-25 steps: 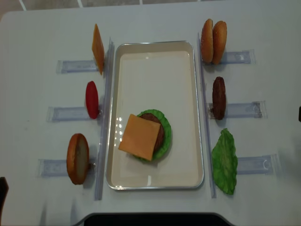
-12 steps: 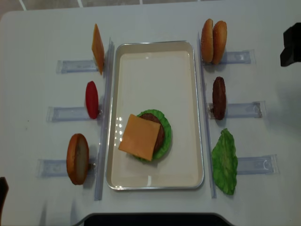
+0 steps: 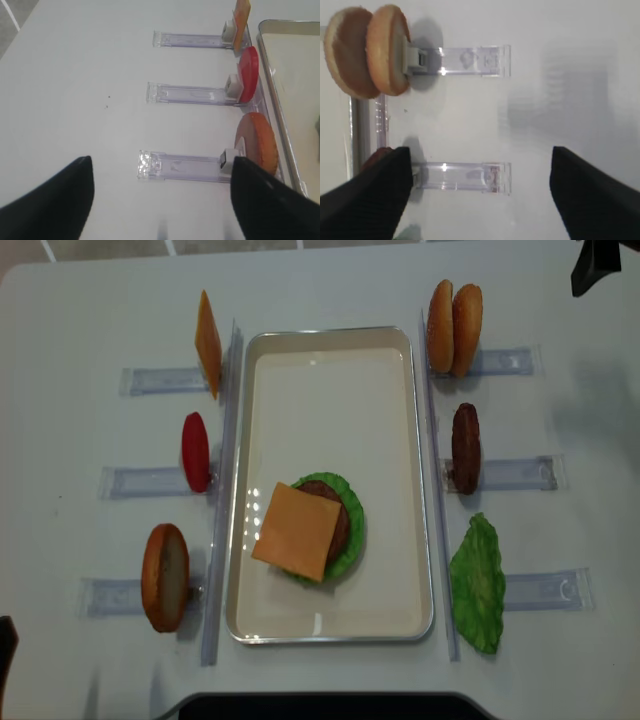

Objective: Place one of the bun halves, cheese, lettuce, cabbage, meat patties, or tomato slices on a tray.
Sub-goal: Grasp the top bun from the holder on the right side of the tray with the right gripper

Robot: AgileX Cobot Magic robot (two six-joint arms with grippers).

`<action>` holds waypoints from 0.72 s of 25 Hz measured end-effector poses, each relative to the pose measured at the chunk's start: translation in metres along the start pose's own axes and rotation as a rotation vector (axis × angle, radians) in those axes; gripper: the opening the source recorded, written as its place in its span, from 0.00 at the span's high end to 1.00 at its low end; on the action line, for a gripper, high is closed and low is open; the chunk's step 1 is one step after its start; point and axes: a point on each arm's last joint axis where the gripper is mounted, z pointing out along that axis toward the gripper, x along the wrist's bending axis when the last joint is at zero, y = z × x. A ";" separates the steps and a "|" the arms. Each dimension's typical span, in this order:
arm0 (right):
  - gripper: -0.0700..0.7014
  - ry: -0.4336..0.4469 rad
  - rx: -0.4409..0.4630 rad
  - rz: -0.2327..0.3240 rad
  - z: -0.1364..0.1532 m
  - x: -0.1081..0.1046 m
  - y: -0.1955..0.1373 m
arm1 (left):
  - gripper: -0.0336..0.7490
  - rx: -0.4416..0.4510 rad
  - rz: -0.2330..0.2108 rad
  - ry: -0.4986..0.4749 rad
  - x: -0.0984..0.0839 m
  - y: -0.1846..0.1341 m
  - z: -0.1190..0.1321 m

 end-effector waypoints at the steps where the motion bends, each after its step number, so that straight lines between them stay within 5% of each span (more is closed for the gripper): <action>1: 0.21 0.008 -0.011 0.001 0.000 0.001 0.005 | 0.13 0.000 0.000 0.000 0.000 0.000 0.000; 18: 0.21 0.041 0.039 0.092 0.047 0.009 0.043 | 0.13 0.000 0.000 0.000 0.000 0.000 0.000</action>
